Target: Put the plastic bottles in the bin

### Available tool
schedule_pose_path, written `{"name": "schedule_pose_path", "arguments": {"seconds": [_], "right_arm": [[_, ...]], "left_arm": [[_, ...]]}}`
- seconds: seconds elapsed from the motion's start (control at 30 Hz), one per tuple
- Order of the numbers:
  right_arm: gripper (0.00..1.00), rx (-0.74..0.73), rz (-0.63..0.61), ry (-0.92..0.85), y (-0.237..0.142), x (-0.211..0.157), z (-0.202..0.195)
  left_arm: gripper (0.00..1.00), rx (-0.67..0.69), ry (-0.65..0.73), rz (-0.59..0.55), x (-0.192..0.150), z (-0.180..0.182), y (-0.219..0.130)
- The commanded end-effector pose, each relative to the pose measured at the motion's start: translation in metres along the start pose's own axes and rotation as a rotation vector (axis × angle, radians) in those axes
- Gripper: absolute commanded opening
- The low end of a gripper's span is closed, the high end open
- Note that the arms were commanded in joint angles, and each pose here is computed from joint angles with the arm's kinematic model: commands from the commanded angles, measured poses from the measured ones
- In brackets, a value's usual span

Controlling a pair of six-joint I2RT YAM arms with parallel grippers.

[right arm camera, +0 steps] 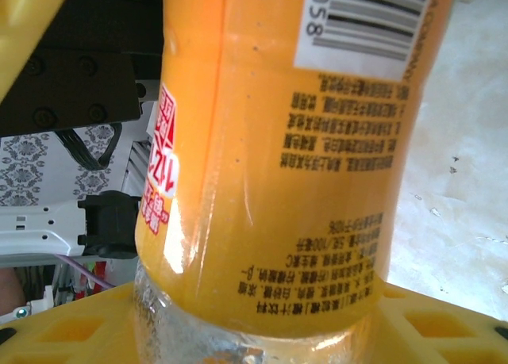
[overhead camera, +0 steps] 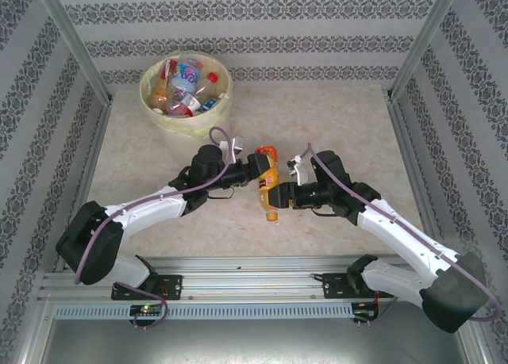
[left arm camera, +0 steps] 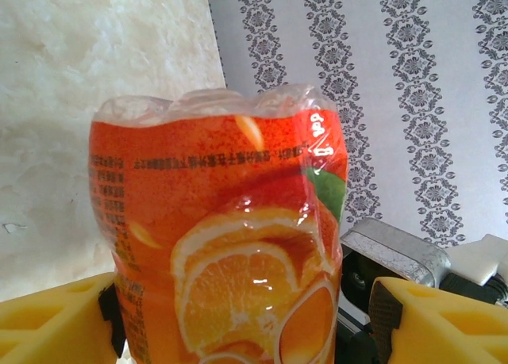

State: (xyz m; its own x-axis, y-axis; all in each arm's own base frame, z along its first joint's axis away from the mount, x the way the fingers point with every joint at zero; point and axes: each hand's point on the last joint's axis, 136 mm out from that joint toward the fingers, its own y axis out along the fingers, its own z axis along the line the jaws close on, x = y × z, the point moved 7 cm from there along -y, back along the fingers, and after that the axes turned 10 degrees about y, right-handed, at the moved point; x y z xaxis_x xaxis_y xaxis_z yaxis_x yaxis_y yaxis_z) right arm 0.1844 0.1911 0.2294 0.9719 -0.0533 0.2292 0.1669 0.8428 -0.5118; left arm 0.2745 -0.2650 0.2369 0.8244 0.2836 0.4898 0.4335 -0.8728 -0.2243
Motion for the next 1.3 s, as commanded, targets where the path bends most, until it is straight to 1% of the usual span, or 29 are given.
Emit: {"name": "schedule_pose_path", "arguments": {"seconds": [0.0, 0.1, 0.17, 0.33, 0.4, 0.43, 0.53, 0.57, 0.67, 0.77, 0.83, 0.97, 1.07, 1.13, 1.27], "right_arm": [[0.61, 0.024, 0.002, -0.027, 0.001, -0.003, 0.003], [0.61, 0.023, 0.0, -0.026, 0.002, -0.002, 0.002], [0.61, 0.026, 0.004, -0.031, 0.002, -0.002, 0.003], [0.62, 0.017, -0.001, -0.03, 0.002, -0.002, 0.003], [0.66, 0.013, -0.01, -0.031, 0.0, -0.002, 0.003], [0.7, 0.009, -0.019, -0.033, -0.001, -0.002, 0.004], [0.87, 0.02, -0.056, -0.043, -0.009, 0.001, 0.012], [0.92, 0.032, -0.07, -0.048, -0.013, 0.002, 0.018], [0.98, 0.061, -0.106, -0.077, -0.026, 0.005, 0.035], [0.98, 0.078, -0.148, -0.107, -0.041, 0.007, 0.052], [0.98, 0.08, -0.178, -0.127, -0.051, 0.009, 0.062], [0.98, 0.099, -0.223, -0.164, -0.071, 0.01, 0.082], [0.98, 0.106, -0.251, -0.192, -0.085, 0.01, 0.096], [0.98, 0.096, -0.269, -0.205, -0.092, 0.01, 0.101], [0.98, 0.08, -0.295, -0.223, -0.101, 0.009, 0.106]], "left_arm": [[0.76, -0.02, 0.004, 0.013, 0.002, -0.005, 0.001], [0.73, -0.01, -0.001, 0.024, 0.0, -0.002, 0.002], [0.67, -0.016, -0.003, 0.026, -0.001, -0.002, 0.002], [0.57, -0.031, 0.006, 0.023, 0.002, -0.008, 0.001], [0.55, -0.026, 0.018, 0.02, 0.004, -0.01, -0.001], [0.53, -0.019, 0.024, 0.02, 0.005, -0.012, -0.002], [0.5, 0.003, 0.055, 0.012, 0.01, -0.019, -0.009], [0.5, 0.008, 0.066, 0.009, 0.013, -0.023, -0.012], [0.5, 0.018, 0.102, -0.006, 0.025, -0.036, -0.024], [0.51, 0.044, 0.156, -0.012, 0.043, -0.052, -0.04], [0.51, 0.085, 0.215, -0.008, 0.057, -0.064, -0.053], [0.52, 0.231, 0.331, 0.014, 0.09, -0.082, -0.083], [0.52, 0.33, 0.388, 0.019, 0.118, -0.09, -0.103], [0.52, 0.398, 0.431, 0.02, 0.136, -0.095, -0.113], [0.52, 0.556, 0.538, -0.003, 0.171, -0.098, -0.121]]}}
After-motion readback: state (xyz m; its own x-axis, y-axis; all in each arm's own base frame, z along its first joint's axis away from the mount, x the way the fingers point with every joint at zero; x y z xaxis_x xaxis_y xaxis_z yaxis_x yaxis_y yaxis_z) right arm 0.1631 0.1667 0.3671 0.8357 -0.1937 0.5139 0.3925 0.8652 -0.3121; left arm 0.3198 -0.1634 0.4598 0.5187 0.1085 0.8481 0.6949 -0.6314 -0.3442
